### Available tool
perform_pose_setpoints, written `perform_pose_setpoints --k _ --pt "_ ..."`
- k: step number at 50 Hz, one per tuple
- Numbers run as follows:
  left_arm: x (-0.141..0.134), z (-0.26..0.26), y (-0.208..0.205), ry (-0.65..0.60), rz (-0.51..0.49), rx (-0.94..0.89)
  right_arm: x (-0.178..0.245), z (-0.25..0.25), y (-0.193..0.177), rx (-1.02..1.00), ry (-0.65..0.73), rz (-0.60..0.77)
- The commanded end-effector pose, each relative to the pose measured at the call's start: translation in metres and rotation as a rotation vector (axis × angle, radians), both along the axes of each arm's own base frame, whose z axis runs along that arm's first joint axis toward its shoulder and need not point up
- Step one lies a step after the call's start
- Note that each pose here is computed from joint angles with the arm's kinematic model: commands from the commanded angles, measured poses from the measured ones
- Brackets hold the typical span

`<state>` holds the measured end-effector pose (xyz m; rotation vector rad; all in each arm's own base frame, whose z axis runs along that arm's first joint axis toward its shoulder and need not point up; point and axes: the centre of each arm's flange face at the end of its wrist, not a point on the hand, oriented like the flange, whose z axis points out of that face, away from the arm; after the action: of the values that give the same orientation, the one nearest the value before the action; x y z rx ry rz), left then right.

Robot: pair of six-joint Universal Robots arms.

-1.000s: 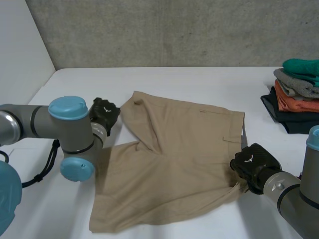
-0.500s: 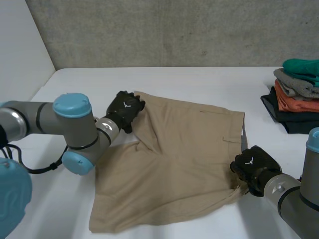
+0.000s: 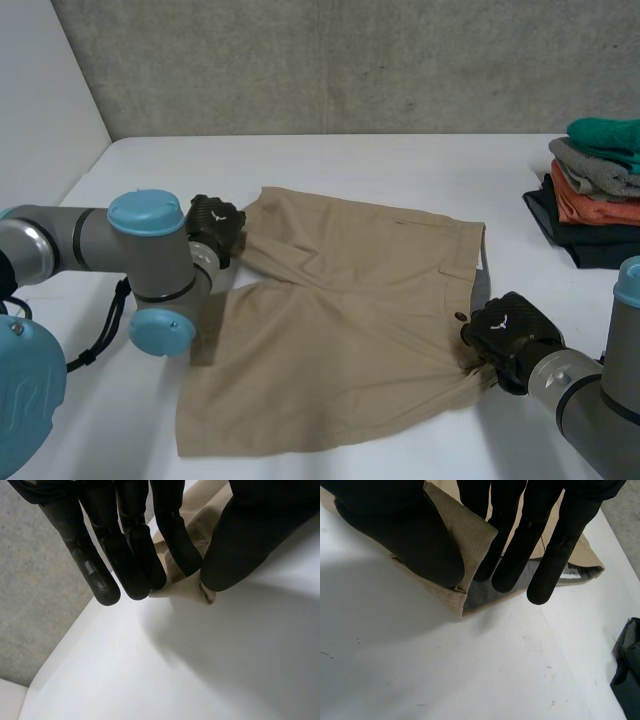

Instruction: Fold the laundry.

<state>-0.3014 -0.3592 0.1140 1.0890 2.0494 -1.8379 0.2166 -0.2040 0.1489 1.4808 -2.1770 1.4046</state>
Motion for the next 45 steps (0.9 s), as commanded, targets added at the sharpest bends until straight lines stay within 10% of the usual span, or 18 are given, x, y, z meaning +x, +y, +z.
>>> perform_pose_setpoints --k 1,14,31,45 --pt "0.003 -0.001 0.008 -0.017 0.038 0.014 0.000 -0.001 0.001 0.006 0.001 -0.001" --pt "0.018 0.048 0.056 -0.014 0.094 0.032 0.000 0.000 0.001 0.021 -0.042 -0.031" --pt "0.055 0.092 0.239 0.186 -0.064 0.363 0.003 0.008 -0.013 0.021 -0.239 -0.151" --pt "0.062 0.045 0.243 0.100 -0.013 0.460 -0.005 0.006 -0.027 0.001 -0.277 -0.205"
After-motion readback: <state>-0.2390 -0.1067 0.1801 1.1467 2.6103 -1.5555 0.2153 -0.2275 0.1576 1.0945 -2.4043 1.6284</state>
